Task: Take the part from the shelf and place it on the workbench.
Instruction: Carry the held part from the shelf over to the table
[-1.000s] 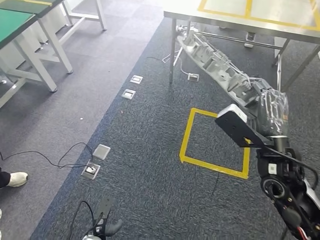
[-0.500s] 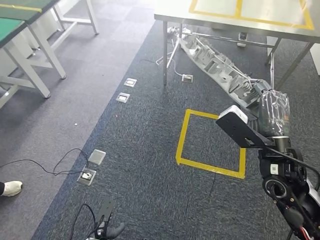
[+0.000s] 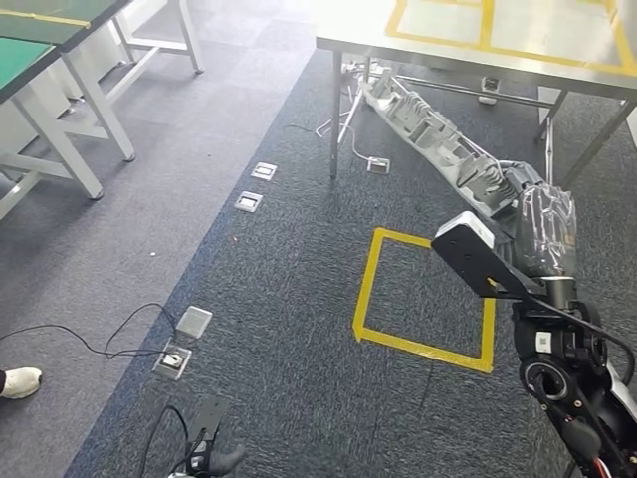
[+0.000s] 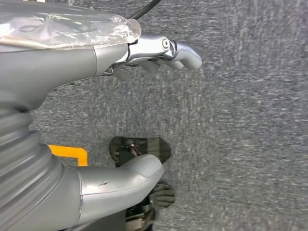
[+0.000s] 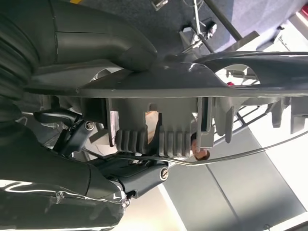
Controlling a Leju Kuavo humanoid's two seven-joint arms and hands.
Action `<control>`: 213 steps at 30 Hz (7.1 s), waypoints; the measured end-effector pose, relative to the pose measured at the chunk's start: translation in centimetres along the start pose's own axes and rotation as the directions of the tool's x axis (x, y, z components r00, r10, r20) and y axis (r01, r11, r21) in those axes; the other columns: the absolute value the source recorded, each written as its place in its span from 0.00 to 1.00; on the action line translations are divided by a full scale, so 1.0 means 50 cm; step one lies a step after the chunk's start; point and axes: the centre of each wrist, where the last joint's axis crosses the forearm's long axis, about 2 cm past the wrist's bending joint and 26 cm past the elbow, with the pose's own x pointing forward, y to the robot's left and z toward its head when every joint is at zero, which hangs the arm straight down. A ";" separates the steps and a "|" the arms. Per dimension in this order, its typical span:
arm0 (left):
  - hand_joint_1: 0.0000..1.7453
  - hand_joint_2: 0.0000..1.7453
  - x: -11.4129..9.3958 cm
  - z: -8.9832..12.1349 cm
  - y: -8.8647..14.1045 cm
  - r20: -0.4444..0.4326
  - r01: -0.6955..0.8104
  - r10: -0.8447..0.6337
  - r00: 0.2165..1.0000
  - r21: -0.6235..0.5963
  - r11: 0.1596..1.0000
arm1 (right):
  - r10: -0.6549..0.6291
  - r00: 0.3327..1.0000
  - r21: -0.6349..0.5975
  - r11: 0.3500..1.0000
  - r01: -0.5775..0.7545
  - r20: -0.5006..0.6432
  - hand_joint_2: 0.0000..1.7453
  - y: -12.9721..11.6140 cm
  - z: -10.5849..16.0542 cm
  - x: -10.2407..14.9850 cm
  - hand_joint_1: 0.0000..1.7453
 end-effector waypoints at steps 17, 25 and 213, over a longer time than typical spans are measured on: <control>0.00 1.00 0.001 -0.001 0.003 0.001 0.005 -0.005 1.000 0.003 1.000 | -0.021 1.000 -0.063 0.998 0.021 0.007 1.00 -0.019 -0.013 0.000 1.00; 0.00 1.00 0.004 -0.002 0.003 0.002 0.006 -0.006 1.000 0.002 1.000 | -0.029 1.000 -0.091 0.995 0.030 0.011 1.00 -0.027 -0.017 0.004 1.00; 0.00 1.00 0.015 -0.007 0.013 0.002 0.041 -0.041 0.999 -0.002 0.999 | -0.012 0.999 -0.289 0.957 0.023 0.039 1.00 -0.065 -0.027 0.002 1.00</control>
